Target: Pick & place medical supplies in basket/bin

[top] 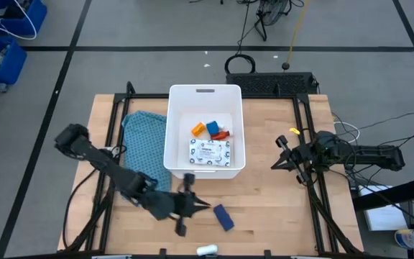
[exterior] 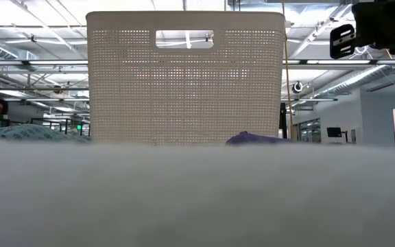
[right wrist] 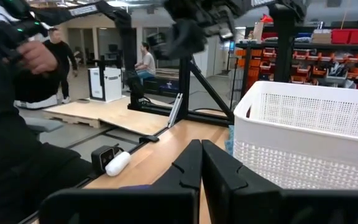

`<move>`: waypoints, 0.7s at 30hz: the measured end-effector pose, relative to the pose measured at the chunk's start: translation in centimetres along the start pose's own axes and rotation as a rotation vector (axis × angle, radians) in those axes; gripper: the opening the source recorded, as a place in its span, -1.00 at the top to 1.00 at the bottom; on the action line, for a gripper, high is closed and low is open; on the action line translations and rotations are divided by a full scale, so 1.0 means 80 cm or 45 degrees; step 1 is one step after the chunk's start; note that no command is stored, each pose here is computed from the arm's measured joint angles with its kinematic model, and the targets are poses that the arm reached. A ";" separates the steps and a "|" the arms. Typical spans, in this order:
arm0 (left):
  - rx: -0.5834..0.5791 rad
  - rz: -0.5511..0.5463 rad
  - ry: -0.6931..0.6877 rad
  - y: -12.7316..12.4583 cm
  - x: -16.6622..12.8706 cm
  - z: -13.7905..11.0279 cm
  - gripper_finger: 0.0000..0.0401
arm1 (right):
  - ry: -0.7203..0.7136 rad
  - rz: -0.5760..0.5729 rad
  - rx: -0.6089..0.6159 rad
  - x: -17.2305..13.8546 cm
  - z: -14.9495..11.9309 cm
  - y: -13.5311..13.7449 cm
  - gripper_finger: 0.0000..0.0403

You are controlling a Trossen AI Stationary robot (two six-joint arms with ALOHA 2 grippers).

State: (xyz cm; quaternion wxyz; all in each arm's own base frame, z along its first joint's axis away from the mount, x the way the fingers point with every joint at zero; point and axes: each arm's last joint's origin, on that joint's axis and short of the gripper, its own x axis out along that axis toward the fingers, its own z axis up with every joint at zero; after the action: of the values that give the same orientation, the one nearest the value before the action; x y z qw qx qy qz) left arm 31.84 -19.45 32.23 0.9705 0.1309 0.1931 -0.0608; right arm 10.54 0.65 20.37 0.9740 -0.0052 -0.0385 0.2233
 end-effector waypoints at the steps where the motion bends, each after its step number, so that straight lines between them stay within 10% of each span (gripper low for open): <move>1: 0.032 -0.001 -0.004 -0.003 0.008 0.009 0.87 | 0.000 0.000 0.004 0.000 0.000 0.000 1.00; 10: 0.311 -0.144 0.123 -0.037 0.070 0.011 0.69 | 0.032 -0.002 0.104 0.000 -0.003 0.000 1.00; 21: 0.305 -0.170 0.304 -0.030 0.141 -0.044 -0.43 | 0.034 -0.001 0.109 0.000 -0.004 0.000 1.00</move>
State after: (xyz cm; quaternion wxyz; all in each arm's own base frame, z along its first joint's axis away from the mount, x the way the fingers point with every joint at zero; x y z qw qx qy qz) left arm 40.55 -21.54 24.14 0.9119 0.2389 0.3066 -0.1318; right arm 10.56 0.65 20.09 0.9738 0.0335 -0.0160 0.2243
